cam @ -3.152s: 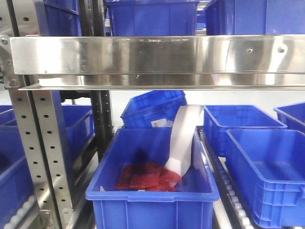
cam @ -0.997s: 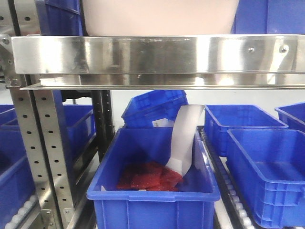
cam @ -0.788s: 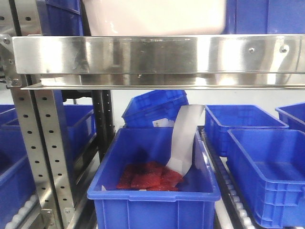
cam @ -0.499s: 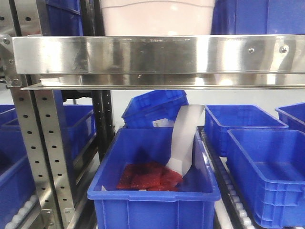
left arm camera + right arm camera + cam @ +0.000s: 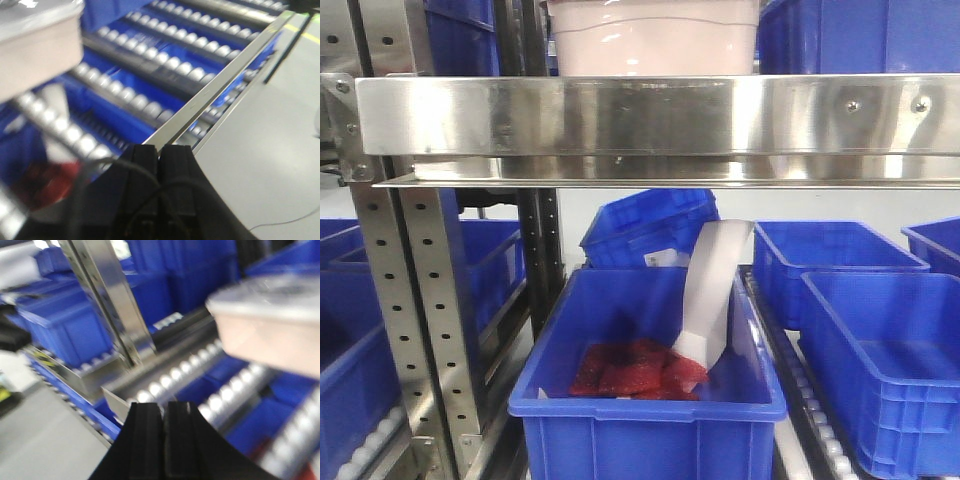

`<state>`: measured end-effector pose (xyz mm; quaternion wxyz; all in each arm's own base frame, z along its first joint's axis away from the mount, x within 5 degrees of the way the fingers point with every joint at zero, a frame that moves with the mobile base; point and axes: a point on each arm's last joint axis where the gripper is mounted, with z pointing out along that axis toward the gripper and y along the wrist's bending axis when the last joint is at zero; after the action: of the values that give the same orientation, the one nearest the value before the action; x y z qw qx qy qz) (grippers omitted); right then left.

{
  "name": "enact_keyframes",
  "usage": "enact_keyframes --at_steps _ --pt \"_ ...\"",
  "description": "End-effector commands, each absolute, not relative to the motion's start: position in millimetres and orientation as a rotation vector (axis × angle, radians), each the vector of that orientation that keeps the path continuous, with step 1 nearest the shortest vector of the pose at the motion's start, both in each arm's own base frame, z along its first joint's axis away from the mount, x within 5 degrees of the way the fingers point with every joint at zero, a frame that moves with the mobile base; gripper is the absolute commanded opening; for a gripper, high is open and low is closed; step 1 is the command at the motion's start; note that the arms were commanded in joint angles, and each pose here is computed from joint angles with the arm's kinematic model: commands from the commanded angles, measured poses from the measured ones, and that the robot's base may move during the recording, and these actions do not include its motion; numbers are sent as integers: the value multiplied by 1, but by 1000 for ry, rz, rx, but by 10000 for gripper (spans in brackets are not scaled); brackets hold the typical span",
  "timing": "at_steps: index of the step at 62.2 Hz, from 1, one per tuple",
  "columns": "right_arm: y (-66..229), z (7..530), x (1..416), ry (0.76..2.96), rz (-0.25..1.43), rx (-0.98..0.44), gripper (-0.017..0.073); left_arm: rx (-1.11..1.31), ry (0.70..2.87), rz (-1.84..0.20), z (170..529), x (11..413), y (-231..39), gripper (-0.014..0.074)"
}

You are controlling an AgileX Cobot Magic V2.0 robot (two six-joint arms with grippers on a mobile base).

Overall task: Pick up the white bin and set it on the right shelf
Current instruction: 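Push the bin onto the upper roller shelf with both grippers, then open both grippers and release the bin on the shelf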

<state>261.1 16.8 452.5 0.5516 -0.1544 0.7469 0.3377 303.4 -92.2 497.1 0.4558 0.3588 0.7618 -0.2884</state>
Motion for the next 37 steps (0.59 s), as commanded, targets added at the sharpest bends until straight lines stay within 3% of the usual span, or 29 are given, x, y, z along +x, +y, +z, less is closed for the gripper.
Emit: enact_keyframes --at_steps 1,10,20,37 --pt "15 452 232 1733 669 -285 68 884 1938 -653 506 281 -90 -118" --pt "5 405 201 1778 435 -116 68 752 2099 -442 480 281 -86 -118" --pt "-5 372 172 1736 263 38 68 674 2101 -342 453 270 -91 -118" --pt "-3 338 118 1645 99 38 68 438 1838 -252 413 213 -67 -118"
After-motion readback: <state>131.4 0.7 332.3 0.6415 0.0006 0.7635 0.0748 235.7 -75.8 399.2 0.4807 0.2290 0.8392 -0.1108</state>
